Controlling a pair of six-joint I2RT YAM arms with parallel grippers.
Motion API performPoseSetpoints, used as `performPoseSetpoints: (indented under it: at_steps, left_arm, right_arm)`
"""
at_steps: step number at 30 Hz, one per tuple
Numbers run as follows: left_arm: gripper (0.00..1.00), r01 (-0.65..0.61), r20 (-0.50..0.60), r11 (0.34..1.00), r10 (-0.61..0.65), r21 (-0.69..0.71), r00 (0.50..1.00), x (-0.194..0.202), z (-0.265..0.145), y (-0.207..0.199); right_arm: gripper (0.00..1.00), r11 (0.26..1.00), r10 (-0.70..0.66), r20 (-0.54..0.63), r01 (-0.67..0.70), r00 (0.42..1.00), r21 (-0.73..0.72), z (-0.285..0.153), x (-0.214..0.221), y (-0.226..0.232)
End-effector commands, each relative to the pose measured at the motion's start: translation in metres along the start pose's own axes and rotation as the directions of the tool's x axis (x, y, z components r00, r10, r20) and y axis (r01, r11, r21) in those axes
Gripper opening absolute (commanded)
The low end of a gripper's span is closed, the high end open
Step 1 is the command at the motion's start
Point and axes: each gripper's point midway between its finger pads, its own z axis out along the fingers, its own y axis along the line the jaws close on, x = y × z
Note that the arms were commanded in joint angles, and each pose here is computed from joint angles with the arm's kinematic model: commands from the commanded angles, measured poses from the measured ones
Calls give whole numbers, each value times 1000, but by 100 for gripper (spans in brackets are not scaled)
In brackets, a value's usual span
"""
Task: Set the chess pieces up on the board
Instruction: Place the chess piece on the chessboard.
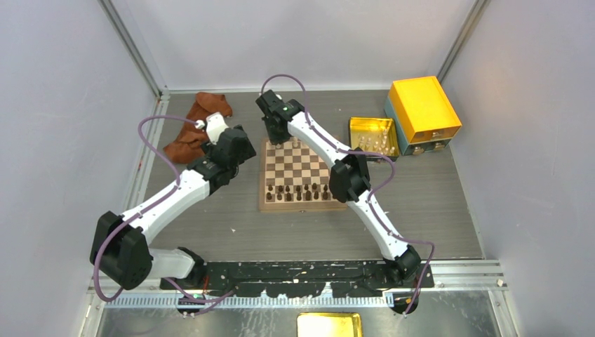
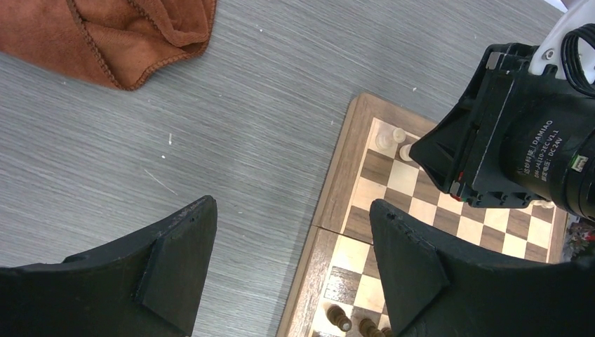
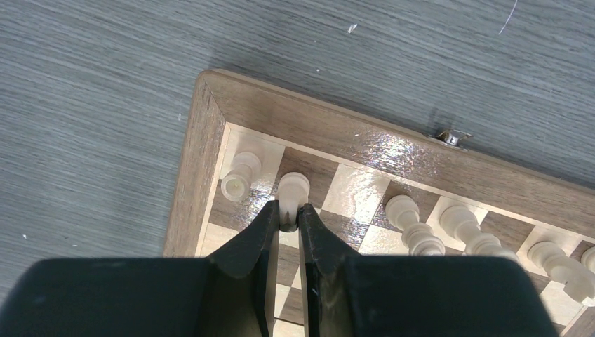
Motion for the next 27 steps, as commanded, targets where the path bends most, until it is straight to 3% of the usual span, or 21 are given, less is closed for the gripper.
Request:
performPoseSetpoints:
  at_steps: [1, 27]
  left_arm:
    - [81, 44, 41, 999, -44, 9, 998, -10, 3, -4]
    - [80, 38, 27, 999, -38, 6, 999, -6, 7, -3]
  right_arm:
    - [8, 999, 21, 58, -19, 998, -27, -6, -18, 4]
    - [10, 998, 54, 50, -53, 997, -23, -1, -17, -2]
